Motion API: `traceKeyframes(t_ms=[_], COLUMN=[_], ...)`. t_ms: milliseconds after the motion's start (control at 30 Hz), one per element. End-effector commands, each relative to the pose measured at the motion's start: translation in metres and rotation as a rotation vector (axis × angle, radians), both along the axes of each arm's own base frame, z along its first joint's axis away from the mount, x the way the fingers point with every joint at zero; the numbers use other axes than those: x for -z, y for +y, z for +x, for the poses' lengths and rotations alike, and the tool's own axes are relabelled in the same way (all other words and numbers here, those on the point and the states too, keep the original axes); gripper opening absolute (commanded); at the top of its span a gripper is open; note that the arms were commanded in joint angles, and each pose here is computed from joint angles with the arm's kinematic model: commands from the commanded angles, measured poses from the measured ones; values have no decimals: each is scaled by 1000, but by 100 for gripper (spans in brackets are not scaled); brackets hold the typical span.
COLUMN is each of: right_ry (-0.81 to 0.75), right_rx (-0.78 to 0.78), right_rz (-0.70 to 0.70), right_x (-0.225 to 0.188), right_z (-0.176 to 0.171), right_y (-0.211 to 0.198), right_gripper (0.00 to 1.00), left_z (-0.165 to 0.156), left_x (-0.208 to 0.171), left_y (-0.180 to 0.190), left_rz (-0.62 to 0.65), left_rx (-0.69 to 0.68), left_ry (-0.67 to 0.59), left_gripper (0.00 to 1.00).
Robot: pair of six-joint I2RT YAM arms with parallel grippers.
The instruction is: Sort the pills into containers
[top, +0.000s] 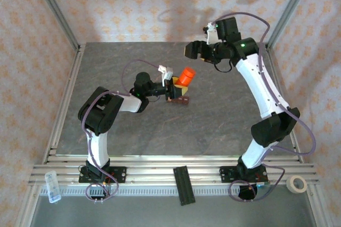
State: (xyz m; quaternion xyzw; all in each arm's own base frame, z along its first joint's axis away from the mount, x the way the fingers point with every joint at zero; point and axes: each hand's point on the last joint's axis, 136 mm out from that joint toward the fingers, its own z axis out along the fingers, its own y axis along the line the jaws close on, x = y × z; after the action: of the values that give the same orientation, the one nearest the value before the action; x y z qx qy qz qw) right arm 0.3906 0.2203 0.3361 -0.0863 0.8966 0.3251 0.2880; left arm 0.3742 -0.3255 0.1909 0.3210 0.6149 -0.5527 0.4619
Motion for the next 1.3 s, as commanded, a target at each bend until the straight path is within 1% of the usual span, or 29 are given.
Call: traceKeyframes(t_ms=[0, 133, 333, 600, 733, 833, 1133, 1267], right_ry=[-29, -22, 49, 106, 129, 140, 159, 168], right_rx=[-233, -334, -390, -377, -382, -384, -395, -400], right_rz=[-43, -22, -34, -52, -46, -40, -13, -5], right_x=[9, 18, 37, 59, 67, 70, 75, 77], right_z=[-21, -25, -25, -18, -18, -19, -21, -22], right_y=[5, 6, 7, 6, 7, 8, 12, 13], right_gripper=[80, 78, 76, 74, 69, 67, 66, 60], left_z=[-4, -5, -7, -8, -8, -7, -8, -8], left_x=[-32, -33, -35, -34, -34, -35, -35, -35], left_y=[-2, -2, -2, -2, -2, -2, -2, -2], left_rz=[-46, -47, -50, -48, -48, -49, -50, -50], left_rx=[24, 30, 36, 41, 42, 41, 42, 42], left_ry=[-105, -104, -103, -102, -101, -102, -103, -102], left_gripper=[0, 0, 0, 0, 0, 0, 0, 0])
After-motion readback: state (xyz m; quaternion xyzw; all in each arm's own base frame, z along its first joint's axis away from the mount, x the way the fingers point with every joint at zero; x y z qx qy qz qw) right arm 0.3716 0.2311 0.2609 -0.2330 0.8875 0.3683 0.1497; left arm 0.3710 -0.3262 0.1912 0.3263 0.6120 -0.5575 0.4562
